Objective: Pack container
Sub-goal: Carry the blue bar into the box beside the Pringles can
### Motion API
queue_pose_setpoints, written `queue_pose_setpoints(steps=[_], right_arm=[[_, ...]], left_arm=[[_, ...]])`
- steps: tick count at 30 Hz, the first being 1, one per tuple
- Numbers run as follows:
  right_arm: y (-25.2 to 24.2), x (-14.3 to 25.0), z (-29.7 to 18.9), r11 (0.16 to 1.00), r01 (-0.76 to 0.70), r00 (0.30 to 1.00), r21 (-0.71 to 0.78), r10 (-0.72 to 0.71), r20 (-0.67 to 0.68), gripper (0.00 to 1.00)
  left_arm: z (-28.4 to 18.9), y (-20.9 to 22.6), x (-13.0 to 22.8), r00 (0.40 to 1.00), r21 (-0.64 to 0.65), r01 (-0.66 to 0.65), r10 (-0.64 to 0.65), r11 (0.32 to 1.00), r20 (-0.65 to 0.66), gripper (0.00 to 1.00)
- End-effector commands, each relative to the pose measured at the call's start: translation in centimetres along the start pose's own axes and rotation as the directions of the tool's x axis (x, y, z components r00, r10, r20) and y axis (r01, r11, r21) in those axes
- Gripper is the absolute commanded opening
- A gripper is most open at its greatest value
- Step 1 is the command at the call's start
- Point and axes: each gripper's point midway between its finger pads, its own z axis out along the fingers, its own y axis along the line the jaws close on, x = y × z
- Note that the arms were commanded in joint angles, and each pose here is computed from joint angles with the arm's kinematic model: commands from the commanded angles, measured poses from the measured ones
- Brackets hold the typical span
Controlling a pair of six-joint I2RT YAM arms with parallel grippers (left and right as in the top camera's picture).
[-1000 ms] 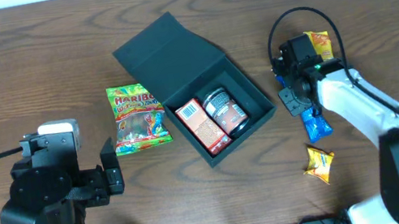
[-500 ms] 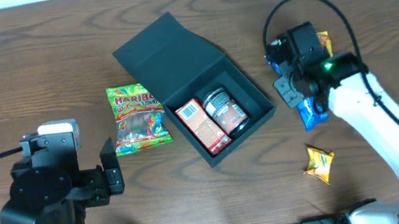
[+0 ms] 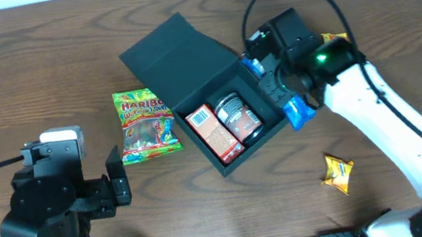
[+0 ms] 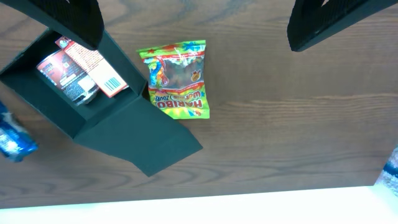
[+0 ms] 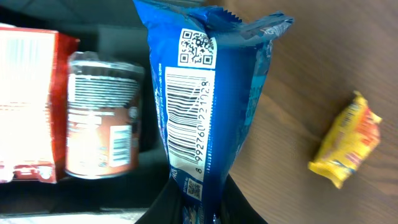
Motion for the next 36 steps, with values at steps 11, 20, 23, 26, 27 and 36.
queue_pose_setpoints(steps=[11, 20, 23, 26, 27, 36], right_arm=[[2.8, -3.8, 2.3, 0.996, 0.045, 0.999, -0.074, -0.044, 0.013, 0.16], [3.3, -2.4, 5.7, 0.995, 0.047, 0.995, -0.090, -0.054, -0.081, 0.15], [3.4, -2.1, 7.0, 0.995, 0.046, 0.993, -0.094, -0.056, -0.105, 0.15], [3.5, -2.1, 7.7, 0.994, 0.046, 0.992, -0.095, -0.056, -0.111, 0.15], [3.5, -2.1, 7.8, 0.994, 0.046, 0.992, -0.095, -0.057, -0.113, 0.15], [3.7, -2.3, 10.9, 0.994, 0.044, 0.991, -0.096, -0.056, -0.121, 0.15]], left_arm=[[-0.3, 0.5, -0.4, 1.000, -0.021, -0.010, 0.010, 1.000, 0.015, 0.96], [-0.3, 0.5, -0.4, 1.000, -0.021, -0.010, 0.010, 1.000, 0.015, 0.95], [-0.3, 0.5, -0.4, 1.000, -0.021, -0.010, 0.010, 1.000, 0.015, 0.95], [-0.3, 0.5, -0.4, 1.000, -0.021, -0.010, 0.010, 1.000, 0.015, 0.95], [-0.3, 0.5, -0.4, 1.000, -0.021, -0.010, 0.010, 1.000, 0.015, 0.95], [-0.3, 0.5, -0.4, 1.000, -0.021, -0.010, 0.010, 1.000, 0.015, 0.95]])
